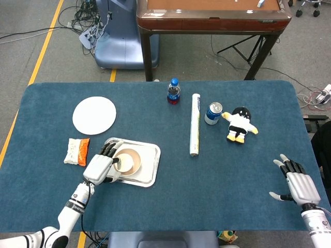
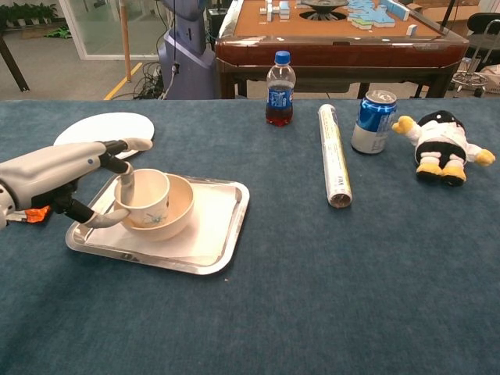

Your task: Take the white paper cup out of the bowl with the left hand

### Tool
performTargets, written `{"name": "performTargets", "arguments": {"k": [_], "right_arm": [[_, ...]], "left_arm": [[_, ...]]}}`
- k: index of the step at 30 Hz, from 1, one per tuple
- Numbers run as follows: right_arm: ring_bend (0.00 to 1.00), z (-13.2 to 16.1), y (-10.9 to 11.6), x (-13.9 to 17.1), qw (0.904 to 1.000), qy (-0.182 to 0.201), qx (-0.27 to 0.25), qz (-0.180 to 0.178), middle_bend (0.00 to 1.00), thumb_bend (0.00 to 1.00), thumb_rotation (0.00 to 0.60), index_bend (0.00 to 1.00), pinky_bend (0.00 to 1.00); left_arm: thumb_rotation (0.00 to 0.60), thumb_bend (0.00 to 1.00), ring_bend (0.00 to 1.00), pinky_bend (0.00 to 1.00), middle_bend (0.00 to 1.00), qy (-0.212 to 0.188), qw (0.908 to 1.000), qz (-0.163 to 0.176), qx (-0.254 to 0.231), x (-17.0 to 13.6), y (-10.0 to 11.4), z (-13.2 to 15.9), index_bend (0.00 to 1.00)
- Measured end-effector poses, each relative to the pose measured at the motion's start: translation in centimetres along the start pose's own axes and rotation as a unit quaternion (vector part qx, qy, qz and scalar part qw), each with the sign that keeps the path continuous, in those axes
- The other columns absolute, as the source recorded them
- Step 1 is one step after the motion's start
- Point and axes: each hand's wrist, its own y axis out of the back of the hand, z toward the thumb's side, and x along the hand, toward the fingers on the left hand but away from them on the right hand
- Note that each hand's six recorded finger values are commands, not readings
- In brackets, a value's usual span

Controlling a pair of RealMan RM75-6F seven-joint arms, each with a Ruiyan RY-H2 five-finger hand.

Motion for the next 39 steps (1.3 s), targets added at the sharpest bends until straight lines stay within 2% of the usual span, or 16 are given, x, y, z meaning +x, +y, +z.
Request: {"name": "performTargets", "arguments": {"k": [25,34,39], "right_arm": [[0.00,0.1,-0.1,-0.2,1.0000,0.002,0.001,-0.001,0.00,0.20,0.600,0.00,0.00],[0.00,0.1,0.0,-0.2,1.0000,0.002,0.001,-0.002,0.00,0.20,0.600,0.00,0.00],[0.00,0.0,0.0,-0.2,1.0000,0.001,0.001,-0.002,0.00,0.20,0.600,0.00,0.00]], "left_arm": [[0.600,0.32,0.00,0.00,0.05,0.001,0.9999,0.009,0.008,-0.2,0.7,-0.1,0.60],[0.600,0.32,0.00,0.00,0.05,0.001,0.9990,0.028,0.036,-0.4,2.8,-0.1,0.60],[0.600,0.32,0.00,0.00,0.05,0.007,0.9968,0.043,0.067,-0.8,4.6,-0.4,0.60]]}}
